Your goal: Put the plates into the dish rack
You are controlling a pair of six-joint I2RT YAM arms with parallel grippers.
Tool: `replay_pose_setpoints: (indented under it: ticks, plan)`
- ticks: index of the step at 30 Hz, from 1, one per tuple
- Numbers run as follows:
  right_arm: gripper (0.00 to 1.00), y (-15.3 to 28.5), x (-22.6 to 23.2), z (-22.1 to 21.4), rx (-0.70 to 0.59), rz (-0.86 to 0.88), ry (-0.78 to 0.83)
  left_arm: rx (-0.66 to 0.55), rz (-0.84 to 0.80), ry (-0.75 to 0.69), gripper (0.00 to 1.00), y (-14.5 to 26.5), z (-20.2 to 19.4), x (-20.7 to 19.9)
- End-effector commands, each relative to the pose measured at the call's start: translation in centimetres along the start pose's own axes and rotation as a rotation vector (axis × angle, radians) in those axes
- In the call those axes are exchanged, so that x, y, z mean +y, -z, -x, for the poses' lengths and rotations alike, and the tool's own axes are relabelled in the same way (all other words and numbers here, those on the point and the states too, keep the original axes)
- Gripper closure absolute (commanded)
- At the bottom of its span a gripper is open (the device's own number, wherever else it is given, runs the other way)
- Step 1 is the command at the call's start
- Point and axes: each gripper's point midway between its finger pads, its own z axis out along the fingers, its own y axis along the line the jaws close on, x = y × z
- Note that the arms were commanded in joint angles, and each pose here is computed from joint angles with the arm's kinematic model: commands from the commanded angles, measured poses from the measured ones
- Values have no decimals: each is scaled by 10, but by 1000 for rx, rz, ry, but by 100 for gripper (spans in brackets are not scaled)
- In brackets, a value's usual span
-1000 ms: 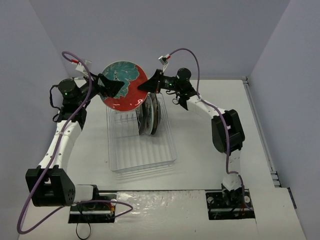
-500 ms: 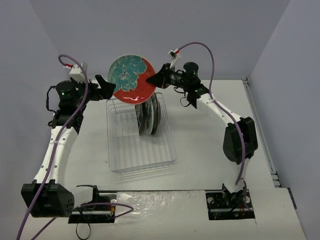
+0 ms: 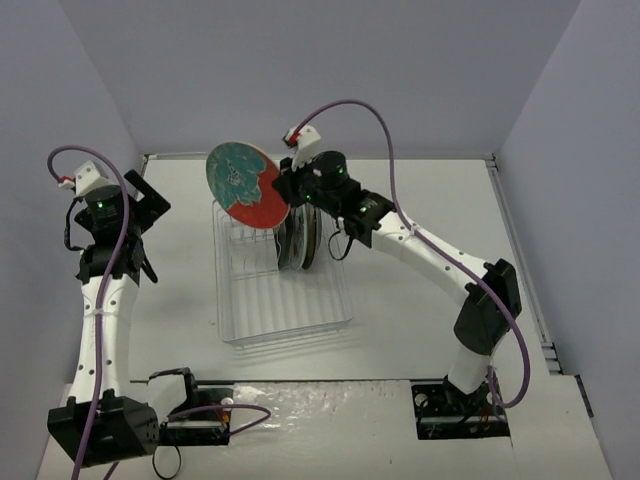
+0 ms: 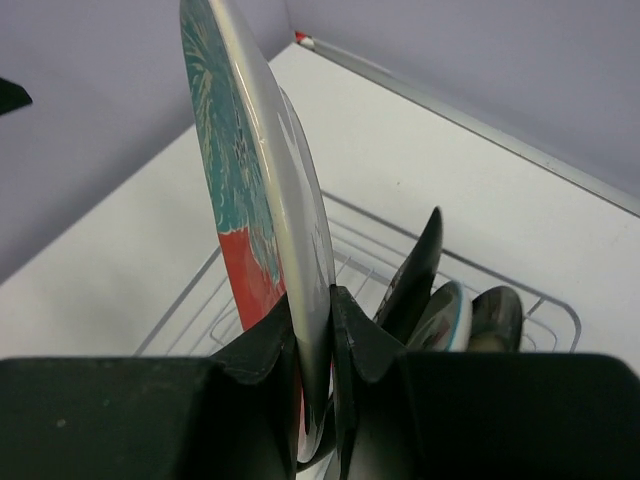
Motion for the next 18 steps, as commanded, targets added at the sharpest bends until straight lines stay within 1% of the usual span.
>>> replay_pose_setpoints:
  ticks: [1, 4, 7, 13, 18]
  plan:
    - [100, 44, 27, 132, -386, -150, 80, -73, 198, 62, 3, 15, 10, 36]
    - [100, 47, 39, 126, -388, -291, 164, -62, 227, 65, 3, 18, 4, 44]
    - [100, 51, 58, 121, -390, -371, 195, -50, 227, 63, 3, 17, -3, 47]
    - [100, 60, 50, 100, -378, -637, 203, -25, 242, 61, 3, 15, -13, 54]
    - [100, 52, 63, 77, -365, -693, 183, -13, 233, 61, 3, 14, -15, 53]
